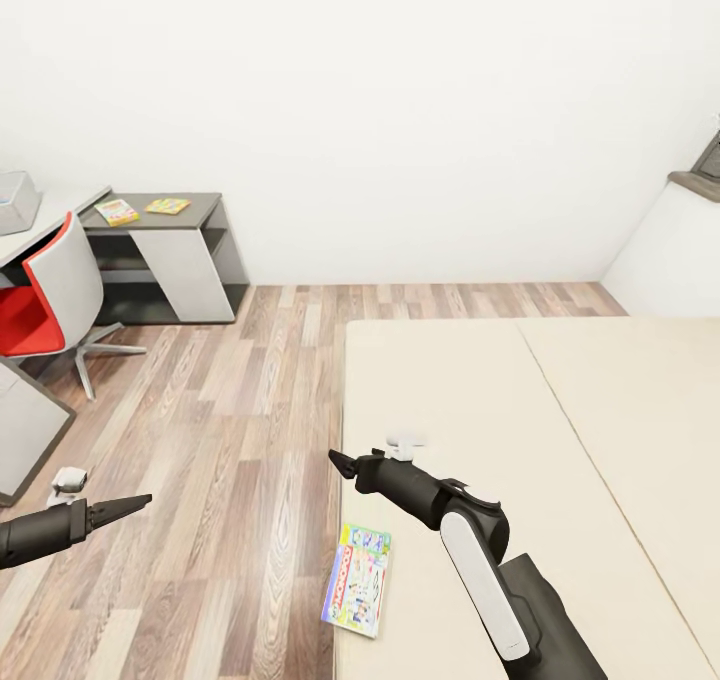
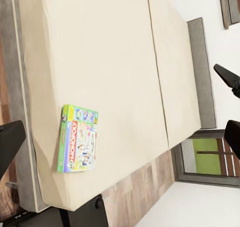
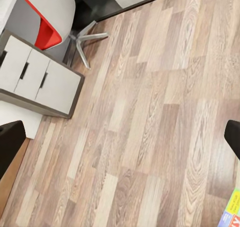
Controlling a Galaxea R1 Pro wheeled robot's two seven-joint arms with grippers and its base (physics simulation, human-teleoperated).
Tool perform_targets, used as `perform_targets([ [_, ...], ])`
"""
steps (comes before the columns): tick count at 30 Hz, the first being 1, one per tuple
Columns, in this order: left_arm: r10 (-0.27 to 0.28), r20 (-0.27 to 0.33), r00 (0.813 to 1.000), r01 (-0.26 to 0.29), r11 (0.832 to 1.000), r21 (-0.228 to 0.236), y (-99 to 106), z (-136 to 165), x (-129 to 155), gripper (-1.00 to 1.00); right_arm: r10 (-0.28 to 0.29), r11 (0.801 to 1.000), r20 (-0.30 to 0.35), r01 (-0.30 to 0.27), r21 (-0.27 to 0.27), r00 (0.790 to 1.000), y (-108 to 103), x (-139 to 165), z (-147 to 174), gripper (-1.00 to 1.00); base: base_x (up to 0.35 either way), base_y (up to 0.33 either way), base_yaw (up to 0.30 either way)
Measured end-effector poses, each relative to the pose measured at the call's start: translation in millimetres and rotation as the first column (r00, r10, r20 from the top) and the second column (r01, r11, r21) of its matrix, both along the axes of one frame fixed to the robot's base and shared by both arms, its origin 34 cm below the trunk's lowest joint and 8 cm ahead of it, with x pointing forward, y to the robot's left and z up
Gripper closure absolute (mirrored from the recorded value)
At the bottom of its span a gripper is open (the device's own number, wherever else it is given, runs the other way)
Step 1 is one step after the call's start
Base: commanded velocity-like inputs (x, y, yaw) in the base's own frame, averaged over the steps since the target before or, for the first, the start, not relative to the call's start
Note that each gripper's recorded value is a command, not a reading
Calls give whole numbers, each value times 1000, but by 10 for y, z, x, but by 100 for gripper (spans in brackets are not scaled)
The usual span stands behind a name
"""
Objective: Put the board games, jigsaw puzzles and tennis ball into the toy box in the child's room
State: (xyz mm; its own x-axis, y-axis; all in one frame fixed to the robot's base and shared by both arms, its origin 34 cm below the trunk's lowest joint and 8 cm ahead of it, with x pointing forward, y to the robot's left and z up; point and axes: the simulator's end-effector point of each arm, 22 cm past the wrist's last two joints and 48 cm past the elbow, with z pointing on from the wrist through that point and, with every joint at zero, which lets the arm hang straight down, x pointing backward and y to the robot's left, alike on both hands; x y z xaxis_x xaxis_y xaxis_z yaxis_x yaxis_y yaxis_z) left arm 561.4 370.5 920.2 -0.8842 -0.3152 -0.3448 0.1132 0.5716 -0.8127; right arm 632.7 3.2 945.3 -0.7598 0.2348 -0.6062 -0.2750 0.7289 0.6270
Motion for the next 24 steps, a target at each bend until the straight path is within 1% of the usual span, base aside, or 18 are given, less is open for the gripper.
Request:
perform_targets([
  [24, -1, 40, 999, 1, 1000, 0, -1, 180, 29, -100, -5, 1000, 46, 5, 0, 999, -13, 33, 214, -100, 0, 0, 0],
])
